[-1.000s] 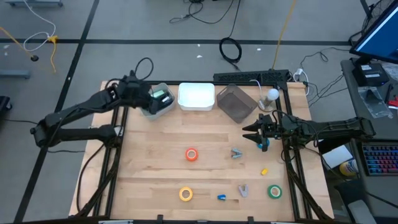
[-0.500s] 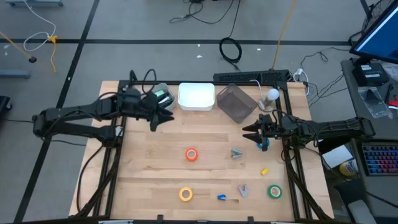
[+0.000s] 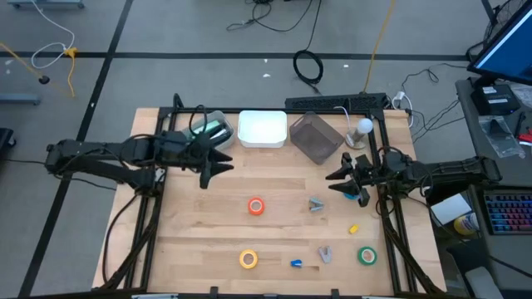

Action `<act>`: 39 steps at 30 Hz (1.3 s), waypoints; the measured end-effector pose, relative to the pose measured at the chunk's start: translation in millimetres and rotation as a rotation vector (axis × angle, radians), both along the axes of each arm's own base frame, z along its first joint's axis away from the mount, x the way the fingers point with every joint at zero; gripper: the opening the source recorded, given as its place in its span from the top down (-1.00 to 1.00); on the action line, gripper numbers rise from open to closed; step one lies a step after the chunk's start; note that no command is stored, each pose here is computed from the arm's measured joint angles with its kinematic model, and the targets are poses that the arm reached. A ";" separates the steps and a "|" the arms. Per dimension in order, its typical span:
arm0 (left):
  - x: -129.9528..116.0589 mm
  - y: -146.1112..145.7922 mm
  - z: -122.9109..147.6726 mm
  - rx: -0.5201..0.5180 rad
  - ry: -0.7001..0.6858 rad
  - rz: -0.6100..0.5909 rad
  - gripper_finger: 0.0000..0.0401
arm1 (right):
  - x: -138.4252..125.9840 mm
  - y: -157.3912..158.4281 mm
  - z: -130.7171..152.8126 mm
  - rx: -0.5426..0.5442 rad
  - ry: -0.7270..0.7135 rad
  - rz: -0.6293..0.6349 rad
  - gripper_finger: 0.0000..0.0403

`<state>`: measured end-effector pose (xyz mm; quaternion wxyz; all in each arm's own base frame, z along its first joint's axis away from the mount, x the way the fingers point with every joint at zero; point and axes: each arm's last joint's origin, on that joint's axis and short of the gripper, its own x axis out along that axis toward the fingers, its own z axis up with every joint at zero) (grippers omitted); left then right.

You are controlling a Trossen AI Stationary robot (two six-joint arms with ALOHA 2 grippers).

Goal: Pick and place Stapler, Stapler remover, tape
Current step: Put the yellow stapler into the gray bin

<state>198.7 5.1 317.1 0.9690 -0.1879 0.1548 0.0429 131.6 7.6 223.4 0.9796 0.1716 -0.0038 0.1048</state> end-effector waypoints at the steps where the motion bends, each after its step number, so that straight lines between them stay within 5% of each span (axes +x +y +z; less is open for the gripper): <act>1: -0.1 -2.2 0.1 0.009 -0.001 -0.014 0.21 | -0.1 0.3 0.0 0.000 0.000 0.010 0.31; 12: -17.9 -8.0 -36.2 -0.001 -0.137 -0.041 0.21 | 3.3 9.0 25.1 -0.061 -0.030 0.124 0.53; 20: -50.1 -8.4 -73.1 -0.051 -0.200 -0.035 0.21 | 11.9 20.8 49.0 -0.106 0.125 0.207 0.56; 29: -68.1 -8.0 -97.7 -0.068 -0.243 -0.032 0.21 | 16.0 35.8 61.3 -0.121 0.552 0.308 0.56; 39: -74.5 -7.8 -112.3 -0.091 -0.241 -0.028 0.21 | 22.4 64.6 43.6 -0.145 0.908 0.476 0.56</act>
